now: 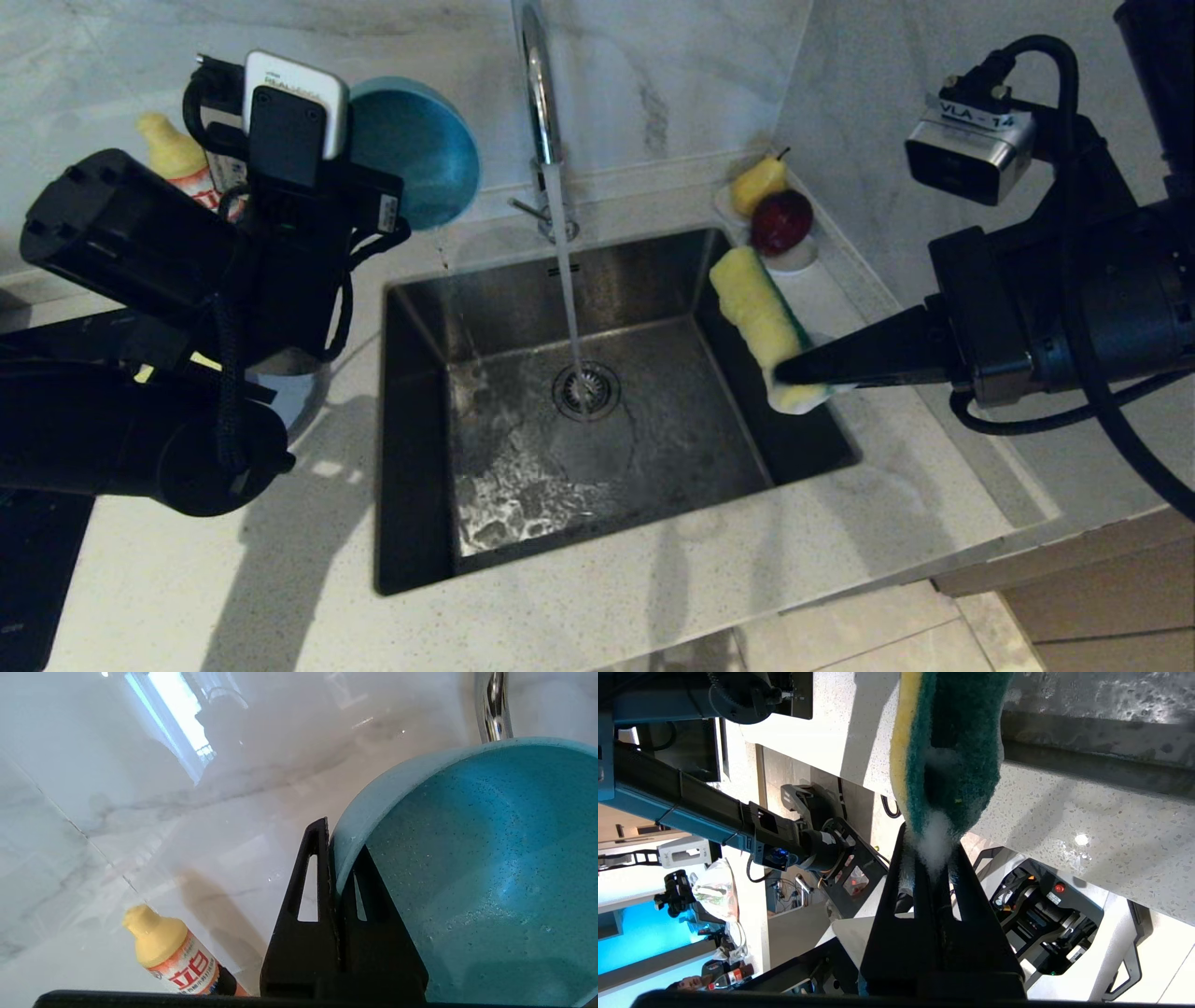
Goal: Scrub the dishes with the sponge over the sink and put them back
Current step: Rinse the bowl, then place the bowl on the table
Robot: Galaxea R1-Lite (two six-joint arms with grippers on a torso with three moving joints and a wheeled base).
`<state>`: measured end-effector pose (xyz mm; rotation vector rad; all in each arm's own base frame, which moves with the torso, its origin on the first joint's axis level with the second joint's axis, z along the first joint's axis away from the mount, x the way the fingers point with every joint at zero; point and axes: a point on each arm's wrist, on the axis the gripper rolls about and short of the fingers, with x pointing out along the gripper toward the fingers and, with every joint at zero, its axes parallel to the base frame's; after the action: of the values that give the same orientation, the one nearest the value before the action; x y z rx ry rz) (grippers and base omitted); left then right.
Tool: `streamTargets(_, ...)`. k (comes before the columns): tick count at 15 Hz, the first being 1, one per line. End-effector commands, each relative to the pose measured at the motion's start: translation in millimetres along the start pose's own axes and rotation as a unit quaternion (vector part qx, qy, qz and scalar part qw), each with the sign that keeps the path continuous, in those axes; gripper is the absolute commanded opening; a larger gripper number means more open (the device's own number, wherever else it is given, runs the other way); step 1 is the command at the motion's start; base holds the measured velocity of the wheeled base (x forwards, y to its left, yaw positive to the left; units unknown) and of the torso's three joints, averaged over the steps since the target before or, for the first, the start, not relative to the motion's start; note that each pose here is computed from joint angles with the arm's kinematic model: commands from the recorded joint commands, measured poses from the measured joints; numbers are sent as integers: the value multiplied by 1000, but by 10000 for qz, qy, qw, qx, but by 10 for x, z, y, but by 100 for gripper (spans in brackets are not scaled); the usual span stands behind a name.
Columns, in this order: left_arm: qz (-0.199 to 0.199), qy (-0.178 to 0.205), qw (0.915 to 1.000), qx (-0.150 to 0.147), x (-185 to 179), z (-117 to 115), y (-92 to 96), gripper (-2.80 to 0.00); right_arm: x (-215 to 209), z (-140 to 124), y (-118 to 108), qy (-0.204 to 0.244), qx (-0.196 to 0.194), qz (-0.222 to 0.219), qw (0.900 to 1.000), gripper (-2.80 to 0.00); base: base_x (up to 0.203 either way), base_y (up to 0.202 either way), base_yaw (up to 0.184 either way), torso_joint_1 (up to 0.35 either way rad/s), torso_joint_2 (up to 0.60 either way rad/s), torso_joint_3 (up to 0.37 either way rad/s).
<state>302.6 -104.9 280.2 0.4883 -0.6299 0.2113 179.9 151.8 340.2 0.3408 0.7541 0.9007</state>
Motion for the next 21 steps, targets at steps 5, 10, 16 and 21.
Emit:
streamTargets(5, -232, 200, 9995, 76, -126, -110, -47, -280, 25, -2, -10, 48, 24, 0, 10000, -280, 0, 0, 0, 0, 0, 0)
streamTargets(10, -318, 901, 9954, 83, -251, -242, -88, -280, 33, -10, -18, 71, 37, -19, 10000, -280, 0, 0, 0, 0, 0, 0)
streamTargets(16, -1235, 2888, 9485, -404, -258, -399, -100, -280, -18, -45, -12, 58, 26, -31, 10000, -280, 0, 0, 0, 0, 0, 0)
streamTargets(21, -1083, 4392, 8719, -1874, 39, -318, 323, -280, -107, -99, -33, 34, -182, -83, 9998, -280, 0, 0, 0, 0, 0, 0)
